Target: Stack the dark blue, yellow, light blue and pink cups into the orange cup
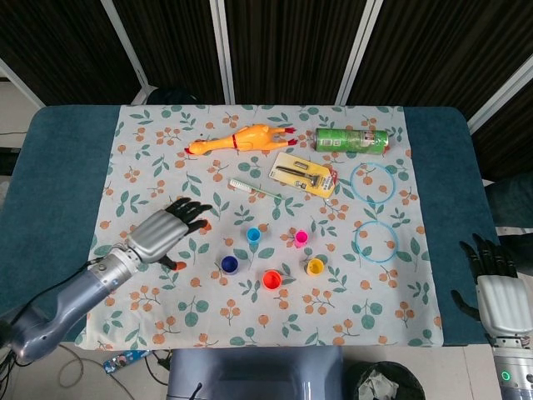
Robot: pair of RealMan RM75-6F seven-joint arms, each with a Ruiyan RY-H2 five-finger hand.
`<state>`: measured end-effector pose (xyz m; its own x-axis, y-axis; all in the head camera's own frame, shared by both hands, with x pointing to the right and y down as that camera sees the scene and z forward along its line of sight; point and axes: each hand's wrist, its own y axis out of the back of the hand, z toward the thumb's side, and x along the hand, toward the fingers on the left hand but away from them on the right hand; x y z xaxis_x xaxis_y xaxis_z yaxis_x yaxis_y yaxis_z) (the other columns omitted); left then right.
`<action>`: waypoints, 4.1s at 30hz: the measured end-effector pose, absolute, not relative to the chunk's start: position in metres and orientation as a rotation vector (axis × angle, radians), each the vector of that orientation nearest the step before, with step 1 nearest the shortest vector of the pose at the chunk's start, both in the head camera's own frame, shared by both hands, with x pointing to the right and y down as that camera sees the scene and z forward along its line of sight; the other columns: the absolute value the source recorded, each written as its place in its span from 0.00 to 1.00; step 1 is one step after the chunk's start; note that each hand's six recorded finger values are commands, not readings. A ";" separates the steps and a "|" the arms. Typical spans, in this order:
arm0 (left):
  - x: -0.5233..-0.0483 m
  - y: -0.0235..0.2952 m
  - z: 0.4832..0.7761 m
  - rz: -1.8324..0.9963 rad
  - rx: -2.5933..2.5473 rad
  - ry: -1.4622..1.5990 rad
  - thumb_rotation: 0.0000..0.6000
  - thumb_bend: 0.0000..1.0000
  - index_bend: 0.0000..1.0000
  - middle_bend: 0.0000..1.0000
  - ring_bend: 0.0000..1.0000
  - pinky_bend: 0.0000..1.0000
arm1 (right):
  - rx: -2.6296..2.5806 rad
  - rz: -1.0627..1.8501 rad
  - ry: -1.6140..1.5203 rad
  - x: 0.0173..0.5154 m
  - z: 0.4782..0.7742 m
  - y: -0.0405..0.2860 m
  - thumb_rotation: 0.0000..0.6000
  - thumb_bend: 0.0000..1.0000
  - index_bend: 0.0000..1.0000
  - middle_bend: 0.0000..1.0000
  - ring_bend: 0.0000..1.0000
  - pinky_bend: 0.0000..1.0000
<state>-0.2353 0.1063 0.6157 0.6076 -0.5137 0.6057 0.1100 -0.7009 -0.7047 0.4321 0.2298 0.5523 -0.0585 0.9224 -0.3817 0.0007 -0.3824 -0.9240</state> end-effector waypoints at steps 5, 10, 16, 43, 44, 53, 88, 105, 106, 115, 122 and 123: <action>-0.202 0.118 0.629 -1.058 -2.126 0.248 1.00 0.14 0.31 0.03 0.00 0.00 | -1.455 1.543 -1.040 0.433 0.552 0.229 1.00 0.32 0.11 0.04 0.05 0.10; -0.181 0.127 0.639 -1.050 -2.109 0.204 1.00 0.16 0.33 0.03 0.00 0.00 | -1.462 1.541 -1.037 0.432 0.553 0.230 1.00 0.32 0.11 0.04 0.05 0.10; -0.169 0.130 0.650 -1.082 -2.061 0.184 1.00 0.16 0.34 0.03 0.00 0.00 | -1.460 1.537 -1.045 0.432 0.553 0.229 1.00 0.32 0.11 0.04 0.05 0.10; -0.155 0.142 0.689 -1.187 -2.025 0.140 1.00 0.20 0.42 0.05 0.00 0.00 | -1.441 1.539 -1.076 0.435 0.550 0.229 1.00 0.32 0.11 0.04 0.05 0.10; -0.155 0.141 0.690 -1.189 -2.024 0.141 1.00 0.20 0.42 0.05 0.00 0.00 | -1.441 1.539 -1.078 0.435 0.550 0.229 1.00 0.32 0.11 0.04 0.05 0.10; -0.156 0.138 0.692 -1.200 -1.984 0.144 1.00 0.22 0.43 0.06 0.00 0.02 | -1.443 1.535 -1.086 0.435 0.551 0.229 1.00 0.32 0.11 0.04 0.05 0.10; -0.116 0.140 0.626 -0.961 -2.070 0.243 1.00 0.31 0.50 0.09 0.00 0.03 | -1.428 1.527 -1.110 0.435 0.548 0.229 1.00 0.32 0.11 0.04 0.05 0.10; -0.078 0.152 0.632 -0.887 -2.097 0.226 1.00 0.31 0.50 0.09 0.00 0.03 | -1.424 1.529 -1.119 0.439 0.547 0.229 1.00 0.32 0.11 0.04 0.05 0.10; -0.077 0.152 0.633 -0.887 -2.089 0.225 1.00 0.31 0.50 0.09 0.00 0.03 | -1.423 1.528 -1.120 0.439 0.547 0.229 1.00 0.32 0.11 0.04 0.05 0.10; -0.071 0.152 0.641 -0.903 -2.055 0.208 1.00 0.31 0.50 0.09 0.00 0.03 | -1.416 1.534 -1.129 0.441 0.546 0.229 1.00 0.32 0.11 0.04 0.05 0.10; -0.070 0.158 0.647 -0.920 -2.061 0.182 1.00 0.30 0.49 0.09 0.00 0.03 | -1.420 1.533 -1.129 0.441 0.547 0.229 1.00 0.32 0.11 0.04 0.05 0.10; -0.070 0.158 0.648 -0.923 -2.061 0.180 1.00 0.30 0.49 0.09 0.00 0.03 | -1.420 1.532 -1.130 0.441 0.547 0.229 1.00 0.32 0.11 0.04 0.05 0.10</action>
<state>-0.0697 0.1580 0.6476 0.7176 -0.4312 0.5470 0.1945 -0.6300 -0.7518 0.4406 0.2290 0.5468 -0.1055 0.9369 -0.3334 0.0422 -0.3307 -0.9428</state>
